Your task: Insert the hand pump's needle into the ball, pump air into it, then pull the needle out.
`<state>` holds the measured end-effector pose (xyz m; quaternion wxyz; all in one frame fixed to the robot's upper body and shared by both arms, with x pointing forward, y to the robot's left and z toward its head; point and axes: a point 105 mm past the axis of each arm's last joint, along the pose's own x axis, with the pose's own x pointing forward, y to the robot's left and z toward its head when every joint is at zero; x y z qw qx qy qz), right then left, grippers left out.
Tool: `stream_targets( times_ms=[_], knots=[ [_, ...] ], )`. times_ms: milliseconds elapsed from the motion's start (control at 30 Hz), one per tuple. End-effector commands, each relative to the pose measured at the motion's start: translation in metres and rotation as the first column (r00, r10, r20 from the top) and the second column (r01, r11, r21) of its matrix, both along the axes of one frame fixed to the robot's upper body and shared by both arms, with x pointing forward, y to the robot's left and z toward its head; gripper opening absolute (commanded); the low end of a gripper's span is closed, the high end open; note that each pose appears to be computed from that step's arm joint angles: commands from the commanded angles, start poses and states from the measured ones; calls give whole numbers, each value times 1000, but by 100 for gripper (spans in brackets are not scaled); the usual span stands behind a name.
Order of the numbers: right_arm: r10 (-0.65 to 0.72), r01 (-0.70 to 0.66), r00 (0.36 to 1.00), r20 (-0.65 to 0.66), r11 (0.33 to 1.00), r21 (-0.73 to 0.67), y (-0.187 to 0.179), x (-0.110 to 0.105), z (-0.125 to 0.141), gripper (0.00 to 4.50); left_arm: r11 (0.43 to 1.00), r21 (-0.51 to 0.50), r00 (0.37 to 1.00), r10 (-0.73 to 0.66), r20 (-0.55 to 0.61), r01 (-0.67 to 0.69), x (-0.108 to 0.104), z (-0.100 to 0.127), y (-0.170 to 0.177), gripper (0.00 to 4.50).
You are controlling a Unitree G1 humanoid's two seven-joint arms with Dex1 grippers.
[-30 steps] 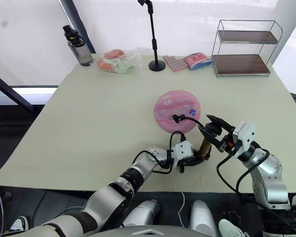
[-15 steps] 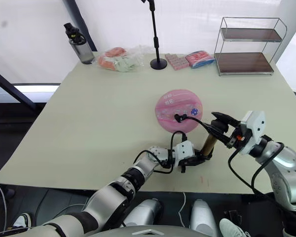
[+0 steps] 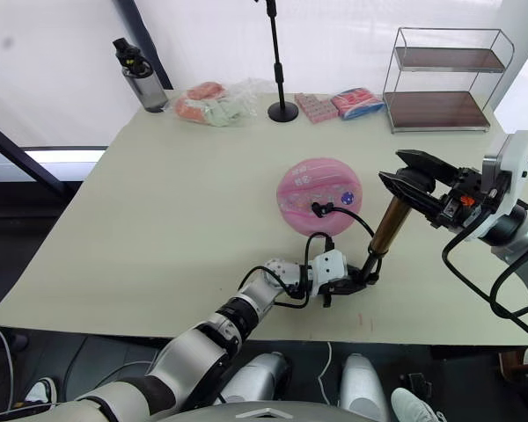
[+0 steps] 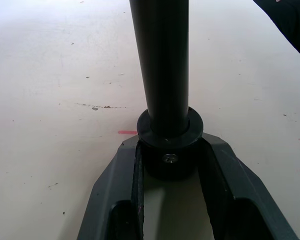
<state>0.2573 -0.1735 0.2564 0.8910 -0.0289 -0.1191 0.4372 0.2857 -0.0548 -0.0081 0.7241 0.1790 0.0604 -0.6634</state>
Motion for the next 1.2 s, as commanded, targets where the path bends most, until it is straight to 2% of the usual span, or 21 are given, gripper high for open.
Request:
stream_targets(
  times_ms=[33, 133, 400, 833, 1200],
  knots=[
    [71, -76, 994, 89, 995, 57, 8, -17, 29, 191, 983, 184, 991, 13, -133, 12, -24, -53, 28, 109],
    [87, -91, 995, 57, 994, 66, 10, -16, 23, 191, 983, 184, 991, 13, -130, 11, -23, -52, 27, 109],
    [97, -95, 993, -61, 995, 41, 13, -12, -20, 191, 983, 184, 991, 18, -132, 6, -23, -53, 28, 109],
    [118, -92, 962, -247, 989, 114, 20, -11, -85, 191, 983, 185, 991, 24, -132, 1, -22, -53, 29, 109],
    [73, -56, 923, -377, 997, 58, 22, -9, -145, 191, 983, 181, 991, 25, -133, -1, -22, -52, 28, 109]
  ],
)
